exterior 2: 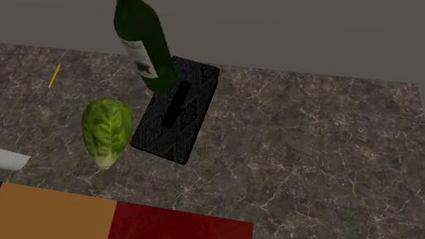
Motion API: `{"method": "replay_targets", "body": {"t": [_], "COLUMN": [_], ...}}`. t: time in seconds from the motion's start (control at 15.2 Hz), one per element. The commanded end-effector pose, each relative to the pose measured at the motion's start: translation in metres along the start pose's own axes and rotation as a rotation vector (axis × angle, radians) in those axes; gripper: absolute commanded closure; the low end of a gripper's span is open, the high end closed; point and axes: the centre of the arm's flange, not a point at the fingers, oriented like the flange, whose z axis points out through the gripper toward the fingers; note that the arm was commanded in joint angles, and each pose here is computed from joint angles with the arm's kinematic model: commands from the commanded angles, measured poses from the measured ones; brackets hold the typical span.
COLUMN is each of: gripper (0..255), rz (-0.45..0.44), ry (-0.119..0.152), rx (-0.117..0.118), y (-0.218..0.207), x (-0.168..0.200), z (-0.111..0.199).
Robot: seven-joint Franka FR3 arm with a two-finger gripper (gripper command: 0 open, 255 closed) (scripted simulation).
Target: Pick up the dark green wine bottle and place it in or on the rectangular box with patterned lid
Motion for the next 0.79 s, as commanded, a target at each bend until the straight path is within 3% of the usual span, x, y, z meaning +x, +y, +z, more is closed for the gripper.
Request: {"method": "replay_targets", "body": {"t": [0.0, 0.73], "gripper": [255, 255], "rz": [0.0, 0.0], "ry": [0.001, 0.001], "rx": [0.0, 0.0], "y": [-0.001, -0.001], "x": [0.0, -0.004], "z": [0.01, 0.068]}}
